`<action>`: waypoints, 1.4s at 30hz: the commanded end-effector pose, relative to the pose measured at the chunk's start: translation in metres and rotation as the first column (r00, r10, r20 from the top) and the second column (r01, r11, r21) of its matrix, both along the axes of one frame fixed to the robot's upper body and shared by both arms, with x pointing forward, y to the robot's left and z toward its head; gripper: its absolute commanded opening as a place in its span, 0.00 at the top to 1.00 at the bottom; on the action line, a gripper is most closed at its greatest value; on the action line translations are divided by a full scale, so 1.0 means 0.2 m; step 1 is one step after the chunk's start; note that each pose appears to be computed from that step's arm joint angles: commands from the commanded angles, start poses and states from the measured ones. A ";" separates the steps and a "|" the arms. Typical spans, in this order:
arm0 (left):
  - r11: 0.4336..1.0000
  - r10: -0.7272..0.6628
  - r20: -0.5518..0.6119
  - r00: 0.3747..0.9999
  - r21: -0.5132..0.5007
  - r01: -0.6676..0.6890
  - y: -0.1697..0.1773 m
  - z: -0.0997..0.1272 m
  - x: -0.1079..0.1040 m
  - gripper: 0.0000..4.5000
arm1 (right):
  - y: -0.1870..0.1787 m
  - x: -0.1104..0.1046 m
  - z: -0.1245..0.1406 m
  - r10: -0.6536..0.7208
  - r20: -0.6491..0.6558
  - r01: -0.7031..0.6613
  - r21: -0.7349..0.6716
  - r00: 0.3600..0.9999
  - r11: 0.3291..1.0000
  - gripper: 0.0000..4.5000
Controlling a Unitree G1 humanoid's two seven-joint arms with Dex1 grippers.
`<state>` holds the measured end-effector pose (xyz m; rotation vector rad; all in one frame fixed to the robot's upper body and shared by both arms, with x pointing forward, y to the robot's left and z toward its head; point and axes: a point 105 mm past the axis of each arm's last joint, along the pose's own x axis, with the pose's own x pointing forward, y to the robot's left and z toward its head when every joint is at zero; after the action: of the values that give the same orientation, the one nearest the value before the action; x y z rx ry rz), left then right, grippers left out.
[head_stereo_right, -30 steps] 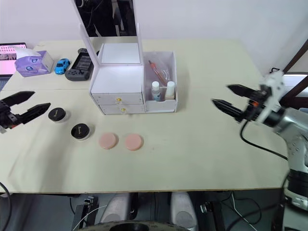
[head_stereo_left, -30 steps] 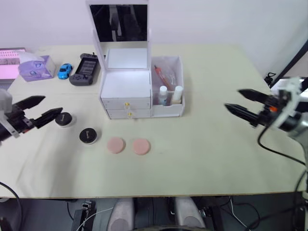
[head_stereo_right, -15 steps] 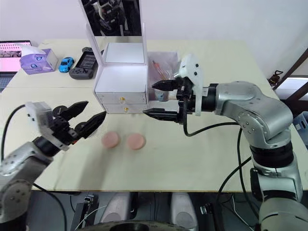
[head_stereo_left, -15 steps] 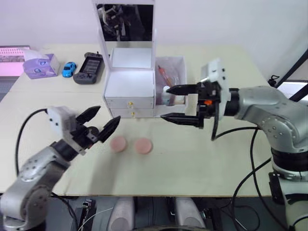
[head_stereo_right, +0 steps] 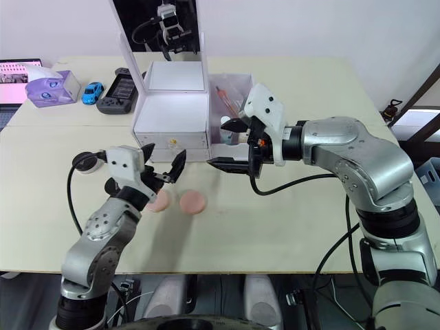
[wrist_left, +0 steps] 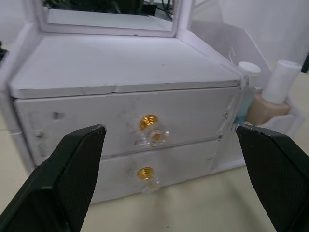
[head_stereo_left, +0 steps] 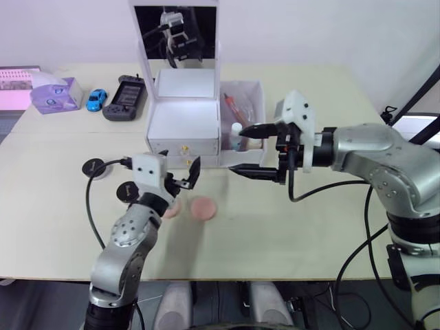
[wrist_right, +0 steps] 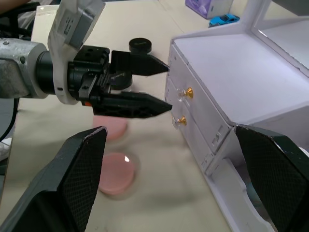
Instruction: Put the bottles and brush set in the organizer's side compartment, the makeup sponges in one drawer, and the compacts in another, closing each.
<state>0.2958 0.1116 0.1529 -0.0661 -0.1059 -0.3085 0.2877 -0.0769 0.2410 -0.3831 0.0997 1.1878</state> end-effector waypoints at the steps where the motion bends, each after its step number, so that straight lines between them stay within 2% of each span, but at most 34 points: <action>1: 0.999 0.030 0.049 0.998 0.011 -0.031 -0.03 0.03 0.02 0.00 | 0.00 -0.02 0.08 -0.007 0.074 0.007 0.006 0.997 1.000 0.00; 5: 0.998 0.065 0.043 0.997 0.008 -0.065 -0.02 0.02 0.03 0.00 | 0.01 -0.02 0.08 -0.019 0.074 0.018 0.015 0.997 1.000 0.00; 7: 0.998 0.070 0.032 0.997 -0.011 -0.070 -0.02 0.02 0.03 0.11 | 0.02 -0.02 0.07 -0.025 0.074 0.023 0.019 0.997 1.000 0.00; 9: 0.997 0.077 0.032 0.996 -0.023 -0.077 -0.02 0.02 0.04 0.30 | 0.02 -0.01 0.07 -0.027 0.074 0.025 0.021 0.997 0.999 0.00; 26: 0.989 0.128 0.033 0.991 -0.075 -0.125 -0.06 0.03 0.10 0.30 | 0.04 0.00 0.07 -0.043 0.115 0.041 0.024 0.992 0.999 0.00; 29: 0.989 0.131 0.027 0.991 -0.079 -0.128 -0.06 0.02 0.10 0.49 | 0.03 0.00 0.07 -0.050 0.124 0.048 0.020 0.991 0.999 0.00; 33: 0.989 0.131 0.029 0.991 -0.072 -0.129 -0.06 0.02 0.10 0.94 | 0.03 0.00 0.07 -0.051 0.131 0.049 0.019 0.990 0.999 0.00; 39: 0.995 0.095 0.020 0.995 -0.030 -0.094 -0.06 0.01 0.07 0.94 | 0.03 0.01 0.06 -0.047 0.136 0.044 0.029 0.990 0.999 0.00; 42: 0.999 0.045 -0.006 0.999 -0.010 -0.045 -0.04 0.00 0.00 0.94 | 0.05 0.02 0.05 -0.045 0.139 0.039 0.043 0.989 0.998 0.00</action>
<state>0.3056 0.1065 0.1427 -0.0651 -0.0759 -0.2154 0.2950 -0.0720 0.2444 -0.4082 0.0155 1.1036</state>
